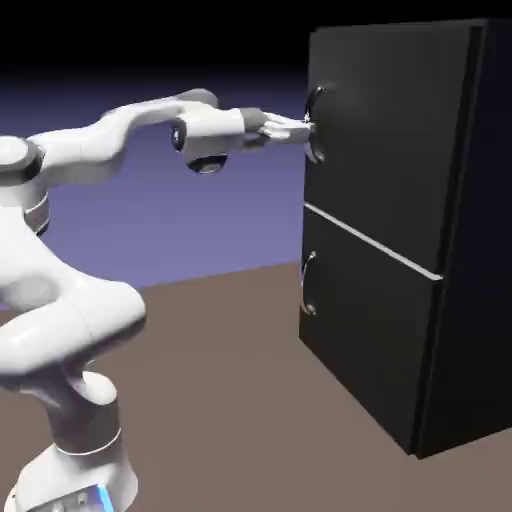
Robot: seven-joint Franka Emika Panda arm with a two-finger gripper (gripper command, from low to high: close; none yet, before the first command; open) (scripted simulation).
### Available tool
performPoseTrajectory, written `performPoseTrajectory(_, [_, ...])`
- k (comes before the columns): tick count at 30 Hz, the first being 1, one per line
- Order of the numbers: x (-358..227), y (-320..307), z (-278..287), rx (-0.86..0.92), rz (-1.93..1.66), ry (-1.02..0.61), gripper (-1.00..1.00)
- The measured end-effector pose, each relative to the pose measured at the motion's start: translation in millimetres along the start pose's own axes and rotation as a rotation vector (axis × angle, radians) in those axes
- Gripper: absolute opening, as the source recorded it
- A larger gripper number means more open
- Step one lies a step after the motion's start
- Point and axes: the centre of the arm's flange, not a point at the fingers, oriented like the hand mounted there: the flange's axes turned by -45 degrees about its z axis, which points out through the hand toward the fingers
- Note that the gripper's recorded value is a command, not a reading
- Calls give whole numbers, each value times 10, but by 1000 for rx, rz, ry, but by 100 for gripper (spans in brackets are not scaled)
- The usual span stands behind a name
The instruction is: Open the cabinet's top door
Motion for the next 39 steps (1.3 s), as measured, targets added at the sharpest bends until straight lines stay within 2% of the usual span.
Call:
performPoseTrajectory(13, [-2, -535, -1026, -271, 2, -1, -100])
performPoseTrajectory(24, [-2, -1266, -1822, -520, 0, 1, -100])
performPoseTrajectory(33, [-2, -1856, -2242, -688, 0, 0, -100])
performPoseTrajectory(39, [0, -2056, -2347, -740, 4, 0, -100])
